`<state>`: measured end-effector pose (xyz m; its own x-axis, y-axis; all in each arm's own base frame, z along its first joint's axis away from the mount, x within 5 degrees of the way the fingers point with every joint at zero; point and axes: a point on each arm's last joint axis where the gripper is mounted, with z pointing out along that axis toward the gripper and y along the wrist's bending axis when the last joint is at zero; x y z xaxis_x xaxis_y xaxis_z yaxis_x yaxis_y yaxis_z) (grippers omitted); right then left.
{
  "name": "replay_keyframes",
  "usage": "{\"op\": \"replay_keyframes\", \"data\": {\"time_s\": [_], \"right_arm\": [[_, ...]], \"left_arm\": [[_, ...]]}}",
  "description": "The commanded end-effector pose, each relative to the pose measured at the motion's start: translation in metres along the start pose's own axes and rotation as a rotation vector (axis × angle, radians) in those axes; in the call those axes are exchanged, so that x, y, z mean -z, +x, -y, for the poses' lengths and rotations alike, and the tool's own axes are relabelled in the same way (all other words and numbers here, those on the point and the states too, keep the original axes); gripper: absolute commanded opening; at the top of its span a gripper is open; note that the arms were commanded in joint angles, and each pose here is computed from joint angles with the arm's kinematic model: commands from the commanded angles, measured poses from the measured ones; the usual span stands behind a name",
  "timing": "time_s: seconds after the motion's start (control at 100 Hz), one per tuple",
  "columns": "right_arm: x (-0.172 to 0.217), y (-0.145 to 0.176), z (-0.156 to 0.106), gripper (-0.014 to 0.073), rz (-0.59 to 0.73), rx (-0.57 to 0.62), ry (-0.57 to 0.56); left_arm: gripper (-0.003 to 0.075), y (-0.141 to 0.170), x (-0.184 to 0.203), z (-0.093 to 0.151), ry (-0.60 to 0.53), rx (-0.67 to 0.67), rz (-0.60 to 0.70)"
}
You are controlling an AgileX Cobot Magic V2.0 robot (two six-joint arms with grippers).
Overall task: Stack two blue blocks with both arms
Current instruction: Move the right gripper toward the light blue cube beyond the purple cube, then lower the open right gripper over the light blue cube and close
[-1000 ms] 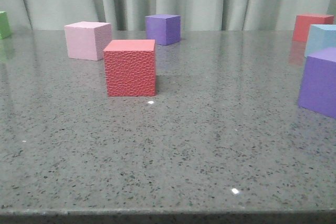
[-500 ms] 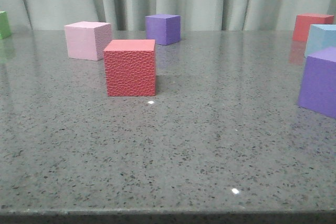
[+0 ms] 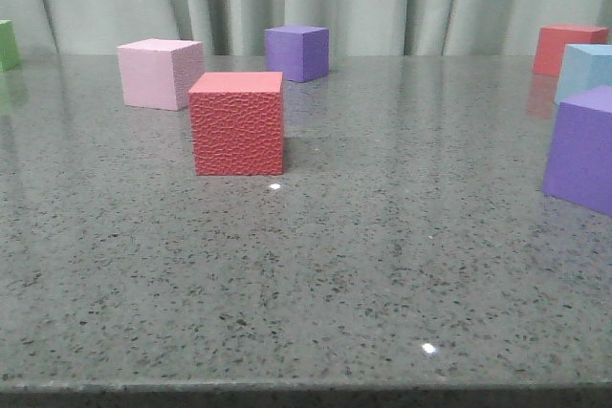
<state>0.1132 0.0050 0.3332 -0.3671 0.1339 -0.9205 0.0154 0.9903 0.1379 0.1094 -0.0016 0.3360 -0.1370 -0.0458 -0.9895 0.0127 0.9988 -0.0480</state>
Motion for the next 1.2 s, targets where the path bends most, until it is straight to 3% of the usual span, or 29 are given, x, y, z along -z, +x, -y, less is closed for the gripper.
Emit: {"op": "replay_keyframes", "data": {"time_s": [0.0, 0.11, 0.35, 0.56, 0.74, 1.02, 1.19], "right_arm": [[-0.001, -0.017, -0.002, 0.0302, 0.07, 0.012, -0.001], [-0.001, -0.017, -0.002, 0.043, 0.065, 0.012, 0.0], [-0.002, -0.013, -0.001, 0.043, 0.035, 0.01, 0.005], [-0.002, -0.016, -0.001, 0.0464, -0.021, 0.008, 0.017], [-0.008, -0.036, -0.004, 0.0619, -0.081, -0.004, 0.03], [-0.041, -0.085, -0.011, 0.0609, -0.166, -0.002, 0.049], [-0.077, -0.117, -0.014, 0.0609, -0.285, 0.02, 0.097]], "left_arm": [[0.0374, -0.022, 0.0, 0.0, -0.005, 0.017, 0.118], [0.0459, -0.023, 0.0, 0.0, -0.005, 0.017, 0.133], [0.041, -0.022, 0.0, 0.0, -0.005, 0.018, 0.13], [0.0453, -0.022, 0.0, -0.001, -0.018, -0.039, 0.129], [0.0561, -0.022, 0.0, -0.001, -0.02, -0.048, 0.131], [0.0569, -0.023, 0.0, -0.001, -0.02, -0.048, 0.133], [0.0569, -0.024, 0.0, -0.001, -0.02, -0.048, 0.133]]}}
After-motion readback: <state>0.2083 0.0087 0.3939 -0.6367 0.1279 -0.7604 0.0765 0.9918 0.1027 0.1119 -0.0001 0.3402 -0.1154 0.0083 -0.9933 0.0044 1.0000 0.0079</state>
